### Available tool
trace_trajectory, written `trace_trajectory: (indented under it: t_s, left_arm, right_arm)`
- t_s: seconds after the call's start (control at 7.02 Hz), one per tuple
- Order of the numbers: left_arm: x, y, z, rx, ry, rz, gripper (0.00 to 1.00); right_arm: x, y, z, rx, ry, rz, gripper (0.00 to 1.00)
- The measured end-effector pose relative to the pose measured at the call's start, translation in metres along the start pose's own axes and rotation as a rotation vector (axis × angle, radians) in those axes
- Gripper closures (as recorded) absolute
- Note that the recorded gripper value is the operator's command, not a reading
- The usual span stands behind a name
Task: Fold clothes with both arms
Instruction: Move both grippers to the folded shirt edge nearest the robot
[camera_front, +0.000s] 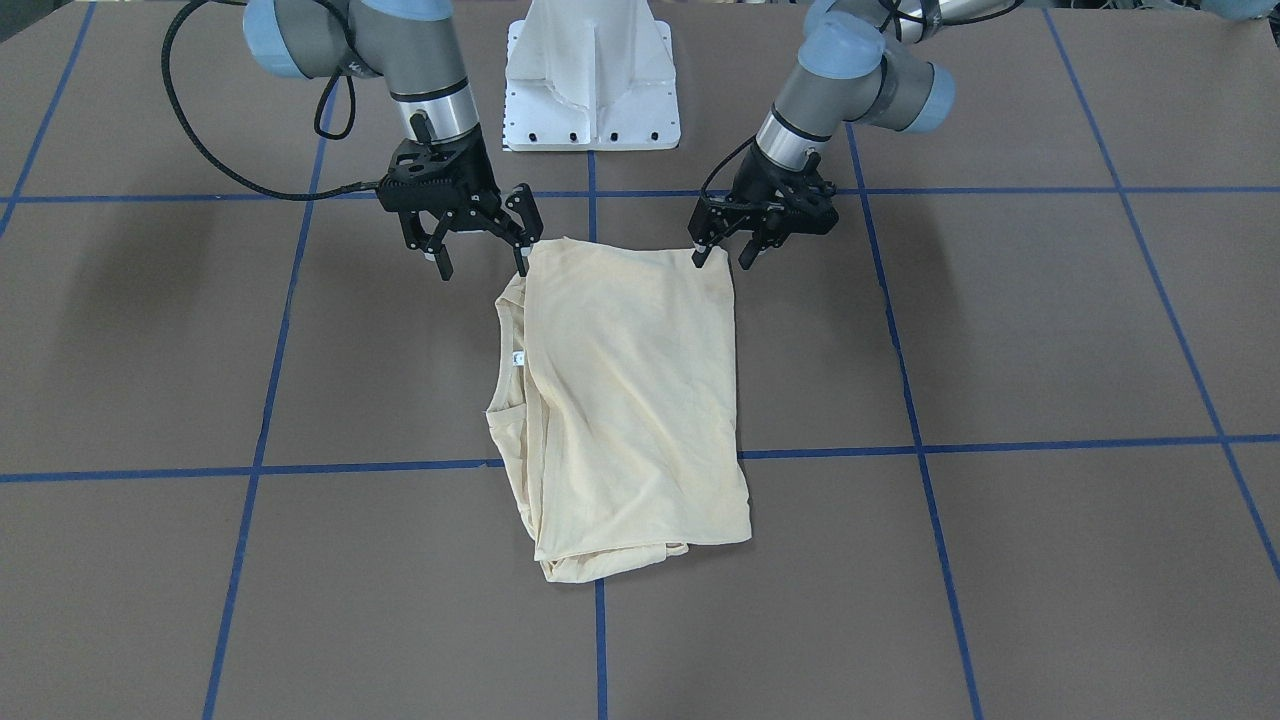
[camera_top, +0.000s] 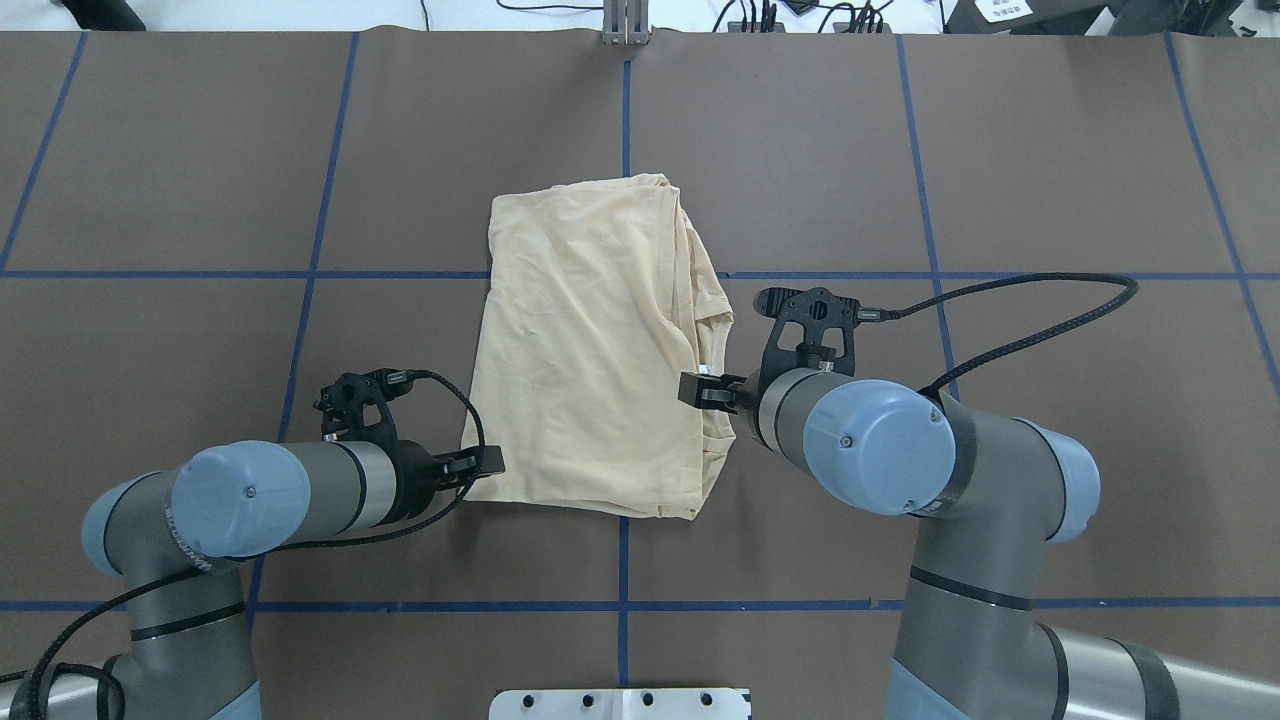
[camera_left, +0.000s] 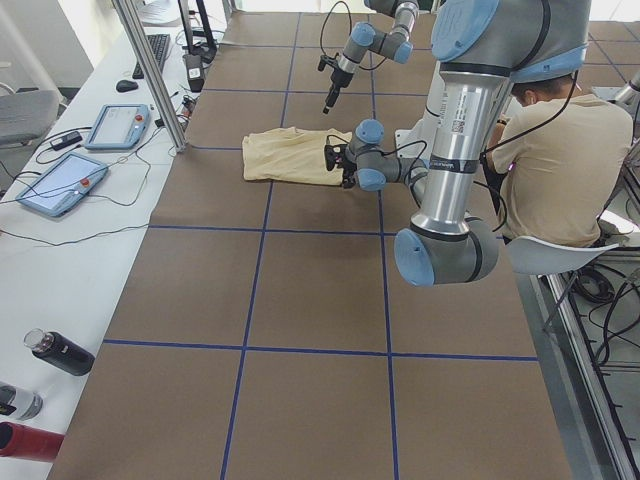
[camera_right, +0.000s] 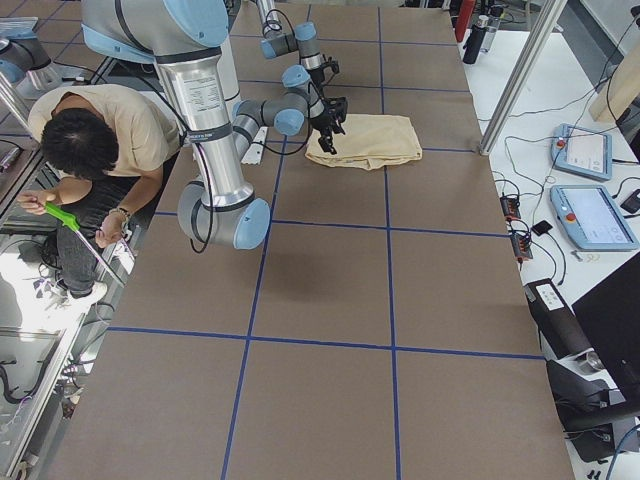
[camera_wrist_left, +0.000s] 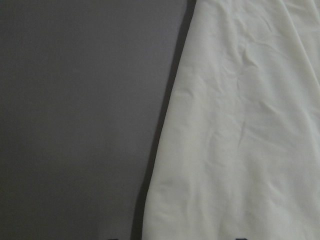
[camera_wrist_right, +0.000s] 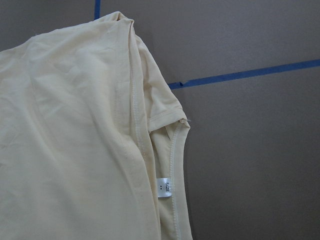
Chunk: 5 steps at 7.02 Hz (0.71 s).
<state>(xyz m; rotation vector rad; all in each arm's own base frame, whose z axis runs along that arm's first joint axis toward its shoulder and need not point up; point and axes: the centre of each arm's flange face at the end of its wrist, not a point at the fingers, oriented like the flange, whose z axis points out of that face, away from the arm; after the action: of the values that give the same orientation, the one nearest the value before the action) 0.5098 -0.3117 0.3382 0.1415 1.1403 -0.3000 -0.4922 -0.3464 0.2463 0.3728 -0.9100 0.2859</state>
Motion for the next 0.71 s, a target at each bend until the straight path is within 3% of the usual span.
trace_trajectory:
  t_s: [0.14,0.43,0.57,0.71]
  left_arm:
    - [-0.0008,0.0048,0.0043,-0.007,-0.006,0.002,0.41]
    - [0.0001,0.0118,0.0087,-0.019,-0.009,0.006,0.93]
    - [0.0029,0.014,0.009,-0.025,-0.006,0.007,1.0]
    - [0.0047,0.0148,0.0086,-0.028,-0.003,0.009,1.0]
  right_arm:
    - [0.0,0.0,0.0,0.0,0.0,0.0,0.0]
    - [0.0001,0.0002,0.0005,0.0,0.001,0.0,0.0]
    - [-0.0004,0.0005,0.0003,-0.002,0.0,0.0,0.0]
    - [-0.0007,0.0007,0.0001,-0.002,-0.001,-0.001,0.0]
